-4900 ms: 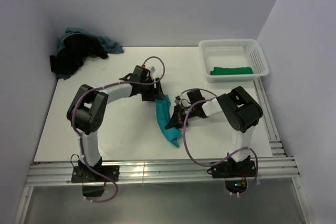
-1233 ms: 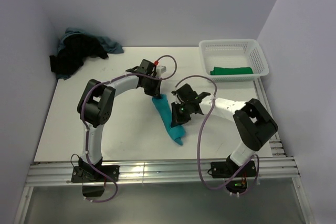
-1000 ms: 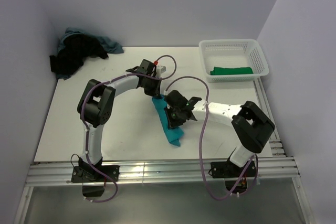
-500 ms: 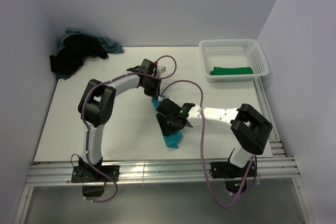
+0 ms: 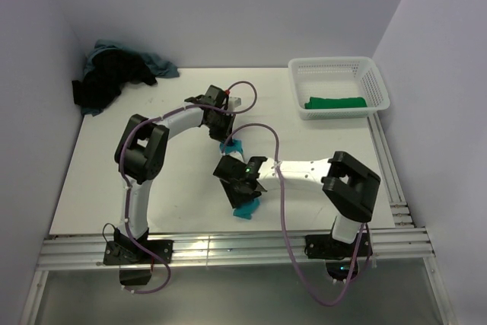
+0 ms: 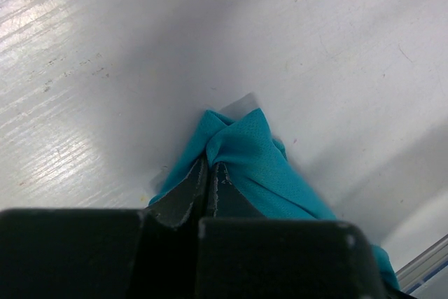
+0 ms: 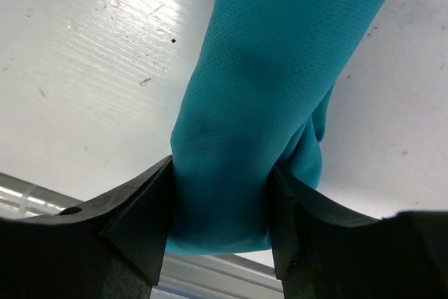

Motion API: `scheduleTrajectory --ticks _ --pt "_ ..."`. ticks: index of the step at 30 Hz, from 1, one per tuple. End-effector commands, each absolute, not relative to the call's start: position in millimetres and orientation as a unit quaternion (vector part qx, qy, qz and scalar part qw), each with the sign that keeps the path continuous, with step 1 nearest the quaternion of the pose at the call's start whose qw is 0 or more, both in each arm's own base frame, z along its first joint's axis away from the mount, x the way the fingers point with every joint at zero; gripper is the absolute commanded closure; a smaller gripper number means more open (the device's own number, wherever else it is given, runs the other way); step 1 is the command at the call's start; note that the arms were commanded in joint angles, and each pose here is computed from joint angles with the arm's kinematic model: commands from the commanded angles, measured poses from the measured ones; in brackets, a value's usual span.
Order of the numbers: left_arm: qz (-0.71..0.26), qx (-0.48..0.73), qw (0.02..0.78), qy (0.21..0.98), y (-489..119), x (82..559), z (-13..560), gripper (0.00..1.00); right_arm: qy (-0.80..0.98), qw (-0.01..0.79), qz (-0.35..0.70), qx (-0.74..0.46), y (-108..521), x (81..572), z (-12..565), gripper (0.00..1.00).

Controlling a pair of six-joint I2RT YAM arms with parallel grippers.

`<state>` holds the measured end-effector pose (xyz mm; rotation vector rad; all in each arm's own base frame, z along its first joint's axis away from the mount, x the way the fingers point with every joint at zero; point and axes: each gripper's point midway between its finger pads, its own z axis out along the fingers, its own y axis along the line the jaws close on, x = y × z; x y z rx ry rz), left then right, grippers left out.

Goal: Roll the t-shirts
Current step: Roll the tshirt

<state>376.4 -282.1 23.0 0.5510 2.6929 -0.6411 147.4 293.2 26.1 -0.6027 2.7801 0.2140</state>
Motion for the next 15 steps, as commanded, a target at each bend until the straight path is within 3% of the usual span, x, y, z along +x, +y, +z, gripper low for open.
scheduleTrajectory --ticks 1,2,3,4,8,12,15 --pt "-0.148 0.185 0.115 0.965 -251.2 367.7 -22.8 1.00 0.974 0.061 0.010 -0.219 267.3 108.7 11.1 0.42" --pt "-0.148 0.185 0.116 0.965 -250.7 368.4 -23.1 1.00 0.974 0.055 0.008 -0.221 266.6 105.9 9.6 0.46" --pt "-0.148 0.187 0.116 0.964 -251.4 368.5 -22.7 1.00 0.974 0.049 0.003 -0.220 264.9 103.9 5.7 0.59" --pt "-0.148 0.186 0.117 0.964 -251.1 369.4 -22.3 1.00 0.974 0.046 0.001 -0.221 264.2 102.5 3.8 0.64" --pt "-0.149 0.188 0.114 0.964 -251.2 367.3 -22.8 1.00 0.973 0.027 -0.010 -0.231 260.8 96.8 -1.2 0.68" --pt "-0.151 0.189 0.115 0.963 -251.5 367.6 -22.3 1.00 0.971 0.024 -0.005 -0.239 258.1 91.1 1.6 0.38" --pt "-0.150 0.189 0.116 0.964 -251.7 368.1 -21.1 1.00 0.970 0.022 -0.003 -0.240 256.0 88.1 4.4 0.30"
